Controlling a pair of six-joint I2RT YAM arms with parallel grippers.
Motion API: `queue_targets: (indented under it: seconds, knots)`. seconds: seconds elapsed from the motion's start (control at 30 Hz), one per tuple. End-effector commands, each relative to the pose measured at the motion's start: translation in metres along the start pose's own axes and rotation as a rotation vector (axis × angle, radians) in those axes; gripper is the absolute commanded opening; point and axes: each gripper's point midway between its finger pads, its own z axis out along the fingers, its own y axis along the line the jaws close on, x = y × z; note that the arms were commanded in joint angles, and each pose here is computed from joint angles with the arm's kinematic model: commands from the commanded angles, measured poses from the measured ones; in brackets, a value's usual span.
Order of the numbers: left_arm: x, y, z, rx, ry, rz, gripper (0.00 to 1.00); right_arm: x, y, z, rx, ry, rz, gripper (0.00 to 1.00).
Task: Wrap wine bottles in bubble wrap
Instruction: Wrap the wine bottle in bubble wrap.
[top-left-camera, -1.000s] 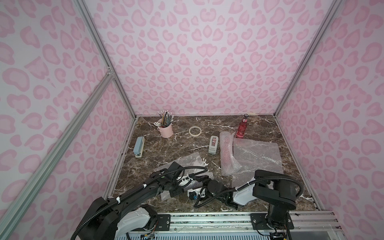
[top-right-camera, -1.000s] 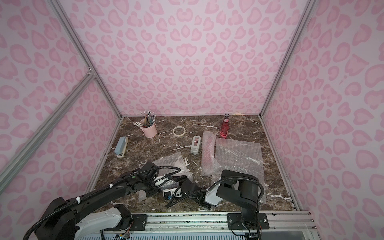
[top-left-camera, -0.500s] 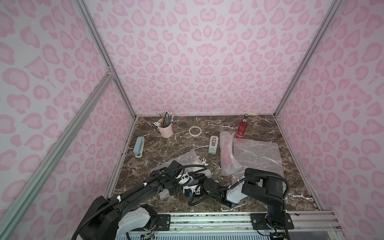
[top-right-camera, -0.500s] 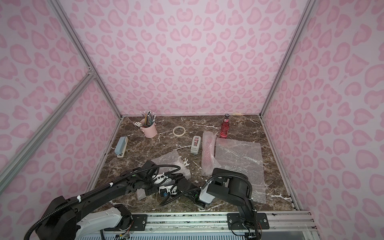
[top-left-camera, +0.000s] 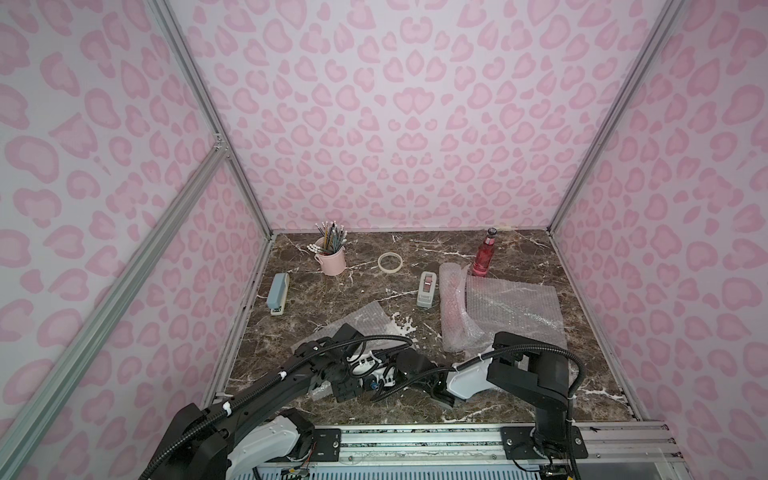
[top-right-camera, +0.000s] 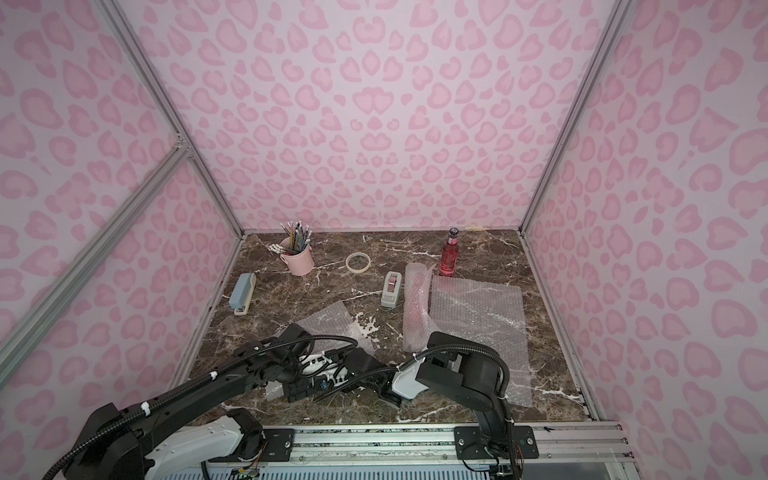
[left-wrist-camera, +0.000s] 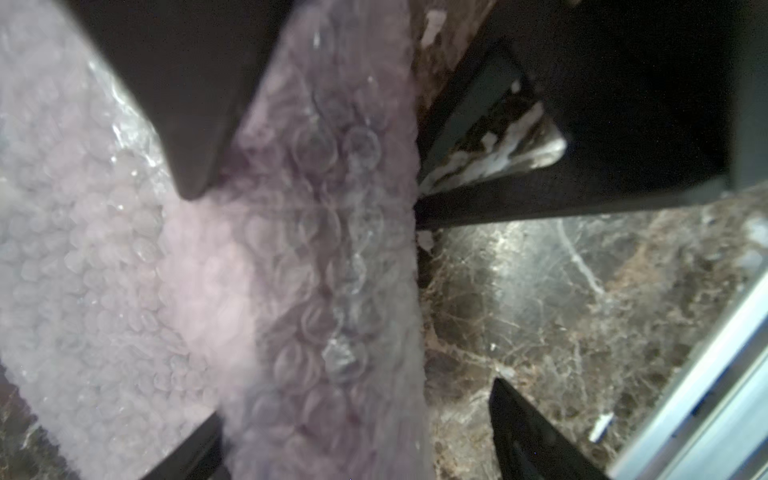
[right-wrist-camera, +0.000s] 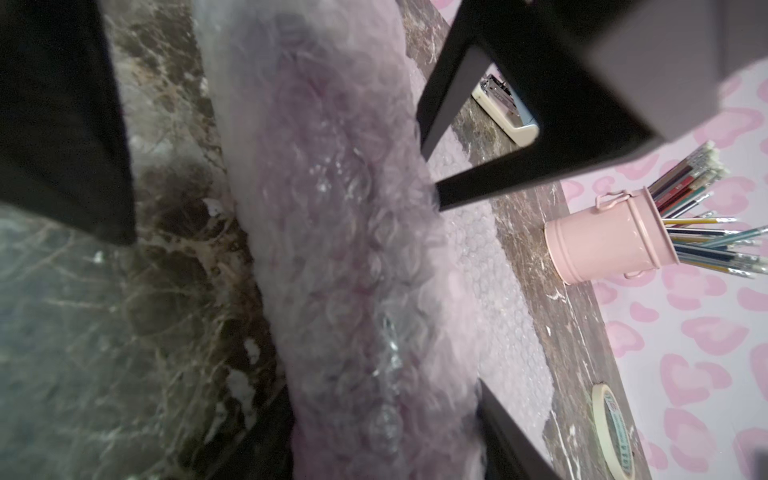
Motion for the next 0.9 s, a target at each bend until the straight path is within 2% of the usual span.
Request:
queue_targets:
  seconds: [0.0, 0.37, 0.6, 0.77, 0.87]
  knots:
    - [-0.013, -0.019, -0.008, 0.104, -0.072, 0.037, 0.98, 0.044, 0.064, -0.011, -0.26, 0.158, -0.007, 0.62]
    - [0.004, -0.002, -0.041, -0.022, -0.015, 0.023, 0.98, 0.017, 0.047, -0.013, -0.246, 0.084, 0.004, 0.7]
    - [0.002, 0.026, -0.076, -0.214, -0.1, -0.027, 0.98, 0.005, 0.05, -0.01, -0.283, 0.046, 0.031, 0.7]
    - [-0.007, 0.048, -0.104, -0.287, -0.22, -0.178, 0.98, 0.001, 0.053, -0.002, -0.333, 0.038, 0.041, 0.71]
    - [-0.005, 0.068, -0.115, -0.375, -0.257, -0.292, 0.97, -0.005, 0.053, 0.001, -0.371, 0.019, 0.061, 0.72]
